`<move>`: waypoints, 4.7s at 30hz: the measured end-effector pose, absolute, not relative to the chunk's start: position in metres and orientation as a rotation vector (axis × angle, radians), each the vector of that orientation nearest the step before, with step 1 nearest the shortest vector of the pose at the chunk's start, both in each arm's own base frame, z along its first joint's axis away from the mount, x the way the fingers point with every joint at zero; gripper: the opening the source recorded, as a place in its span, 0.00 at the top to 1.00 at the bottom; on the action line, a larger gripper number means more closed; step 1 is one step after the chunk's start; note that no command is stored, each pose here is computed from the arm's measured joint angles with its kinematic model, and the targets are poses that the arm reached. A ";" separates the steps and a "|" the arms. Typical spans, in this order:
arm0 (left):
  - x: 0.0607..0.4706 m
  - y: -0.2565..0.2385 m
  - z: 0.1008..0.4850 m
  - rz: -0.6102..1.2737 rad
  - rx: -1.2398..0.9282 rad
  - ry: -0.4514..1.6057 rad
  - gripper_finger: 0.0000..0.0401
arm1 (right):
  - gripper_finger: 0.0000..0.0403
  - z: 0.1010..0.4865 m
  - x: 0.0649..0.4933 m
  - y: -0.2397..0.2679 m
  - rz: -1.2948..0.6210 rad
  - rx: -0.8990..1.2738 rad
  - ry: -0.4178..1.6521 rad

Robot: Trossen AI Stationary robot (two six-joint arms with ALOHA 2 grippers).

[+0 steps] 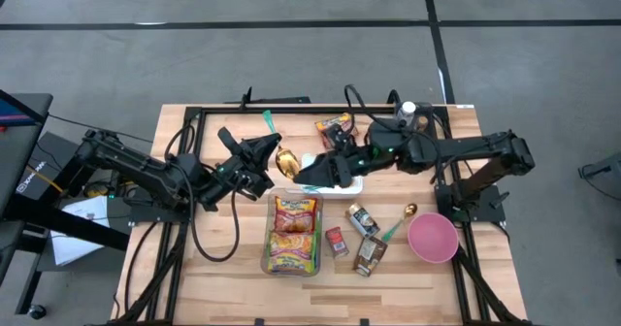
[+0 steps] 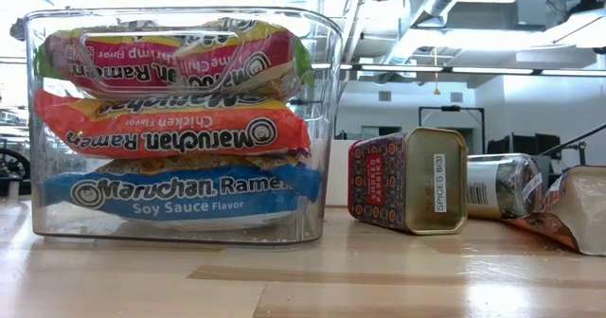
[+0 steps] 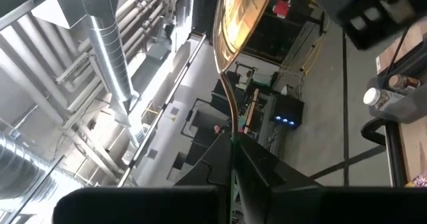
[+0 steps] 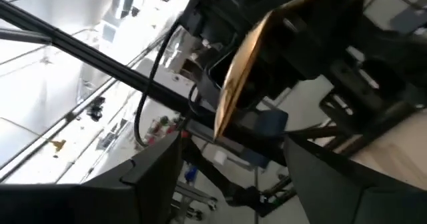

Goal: Pick & Place Food Item
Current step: Put the green spoon into the white bin

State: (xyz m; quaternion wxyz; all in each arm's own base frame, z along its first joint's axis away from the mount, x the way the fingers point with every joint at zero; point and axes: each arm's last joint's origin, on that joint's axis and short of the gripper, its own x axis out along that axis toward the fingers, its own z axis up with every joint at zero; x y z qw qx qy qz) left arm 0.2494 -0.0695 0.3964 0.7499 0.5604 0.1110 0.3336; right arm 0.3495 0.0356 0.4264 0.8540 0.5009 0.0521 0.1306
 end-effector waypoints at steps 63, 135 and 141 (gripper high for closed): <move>0.253 -0.037 0.349 0.311 0.034 0.240 0.99 | 0.36 0.403 0.196 0.071 -0.374 0.530 0.758; 0.445 0.118 0.203 -0.091 -0.301 1.029 1.00 | 0.36 0.412 0.186 0.085 -0.414 0.544 0.598; 0.448 0.117 0.197 -0.095 -0.297 1.026 1.00 | 0.36 0.411 0.186 0.084 -0.417 0.540 0.603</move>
